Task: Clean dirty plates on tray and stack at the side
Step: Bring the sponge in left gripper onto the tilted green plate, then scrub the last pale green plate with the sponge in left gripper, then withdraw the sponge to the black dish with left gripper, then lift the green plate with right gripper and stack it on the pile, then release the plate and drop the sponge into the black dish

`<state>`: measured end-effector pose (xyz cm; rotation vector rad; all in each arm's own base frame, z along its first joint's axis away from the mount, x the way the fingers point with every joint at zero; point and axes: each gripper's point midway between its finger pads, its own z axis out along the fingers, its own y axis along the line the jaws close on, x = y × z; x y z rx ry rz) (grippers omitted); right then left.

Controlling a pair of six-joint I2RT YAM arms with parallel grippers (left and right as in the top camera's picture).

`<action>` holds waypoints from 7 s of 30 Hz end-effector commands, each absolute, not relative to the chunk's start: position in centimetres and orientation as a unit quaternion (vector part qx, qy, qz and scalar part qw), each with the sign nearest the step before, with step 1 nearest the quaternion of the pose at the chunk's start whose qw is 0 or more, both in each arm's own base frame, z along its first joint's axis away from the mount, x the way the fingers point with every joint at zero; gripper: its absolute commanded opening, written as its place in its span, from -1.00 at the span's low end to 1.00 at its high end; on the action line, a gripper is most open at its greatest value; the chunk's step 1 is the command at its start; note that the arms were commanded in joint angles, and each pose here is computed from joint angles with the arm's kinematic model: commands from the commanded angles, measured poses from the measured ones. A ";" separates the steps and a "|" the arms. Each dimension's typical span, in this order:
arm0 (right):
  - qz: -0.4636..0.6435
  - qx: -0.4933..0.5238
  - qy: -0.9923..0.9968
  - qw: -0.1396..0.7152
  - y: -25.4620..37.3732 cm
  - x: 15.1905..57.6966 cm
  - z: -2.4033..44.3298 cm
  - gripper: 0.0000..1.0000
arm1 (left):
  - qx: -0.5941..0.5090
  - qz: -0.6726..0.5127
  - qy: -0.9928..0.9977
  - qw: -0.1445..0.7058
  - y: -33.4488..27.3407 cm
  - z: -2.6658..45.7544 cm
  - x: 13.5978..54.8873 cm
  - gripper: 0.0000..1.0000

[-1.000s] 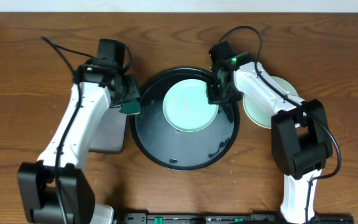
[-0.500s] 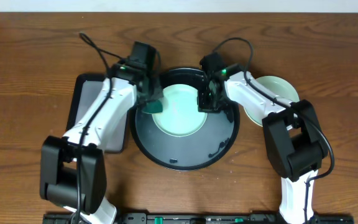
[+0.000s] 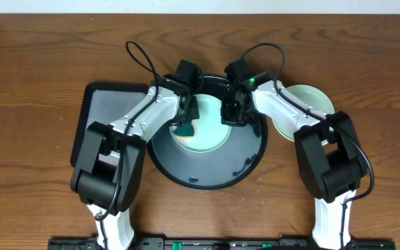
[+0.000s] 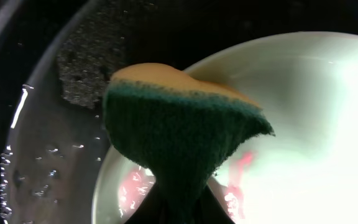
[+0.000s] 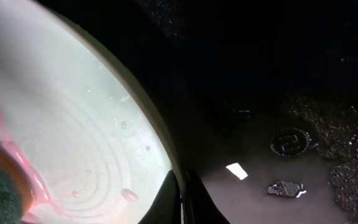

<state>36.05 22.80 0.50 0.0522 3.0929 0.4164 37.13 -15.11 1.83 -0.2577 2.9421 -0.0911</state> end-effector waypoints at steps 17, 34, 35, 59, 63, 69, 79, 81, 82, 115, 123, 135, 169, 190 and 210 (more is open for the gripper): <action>0.128 0.019 0.992 -0.013 23.1 34.6 -1.0 -0.98 | -0.088 -0.001 0.977 0.196 -16.0 1.8 41.3 -0.85; 0.127 0.019 0.992 -0.013 23.1 34.6 -1.0 -0.98 | 0.048 -0.157 0.986 -0.008 -21.1 1.5 32.4 -0.85; 0.127 0.019 0.992 -0.013 23.1 34.6 -1.0 -0.98 | 0.050 -0.176 0.983 -0.006 -21.8 1.7 32.6 -0.85; 0.126 0.019 0.992 -0.013 23.1 34.6 -1.0 -0.98 | -0.006 -0.073 0.997 -0.008 -18.1 0.8 32.3 -0.85; 0.127 0.019 0.992 -0.013 23.1 34.6 -1.0 -0.98 | 0.025 -0.135 0.990 -0.013 -20.3 1.2 32.2 -0.85; 0.126 0.018 0.992 -0.013 23.1 34.6 -1.0 -0.98 | 0.029 -0.143 0.987 0.075 -21.0 1.7 36.4 -0.86; 0.126 0.016 0.992 -0.013 23.1 34.6 -1.0 -0.98 | -0.032 -0.013 0.986 0.165 -14.3 4.9 41.3 -0.85; 0.126 0.016 0.992 -0.013 23.1 34.6 -1.0 -0.98 | -0.049 0.018 0.984 0.167 -12.1 7.2 41.4 -0.85; 0.126 0.016 0.992 -0.012 23.1 34.6 -1.0 -0.97 | -0.054 0.026 0.984 0.167 -11.4 8.2 41.3 -0.85; -0.197 -0.134 0.903 0.359 19.9 37.7 20.4 -0.98 | -0.197 0.047 0.964 0.175 0.7 16.2 38.6 -0.85; -0.338 -0.191 0.815 0.430 21.2 35.9 25.1 -0.98 | -0.202 0.045 0.962 0.175 0.7 16.2 38.6 -0.85; -0.432 -0.149 0.733 0.504 21.5 34.2 30.1 -0.98 | -0.202 0.044 0.962 0.176 0.7 16.2 38.7 -0.85; 0.130 -0.020 0.965 0.227 13.0 38.5 20.1 -0.97 | -0.202 0.044 0.963 0.176 0.6 16.2 38.7 -0.85; 0.012 0.239 0.955 0.172 -8.2 35.8 9.3 -0.98 | -0.201 0.044 0.963 0.176 0.7 16.2 38.7 -0.85; 0.088 0.159 0.969 0.167 -4.3 35.7 7.9 0.24 | -0.160 0.075 0.980 0.088 3.8 11.4 34.8 -0.85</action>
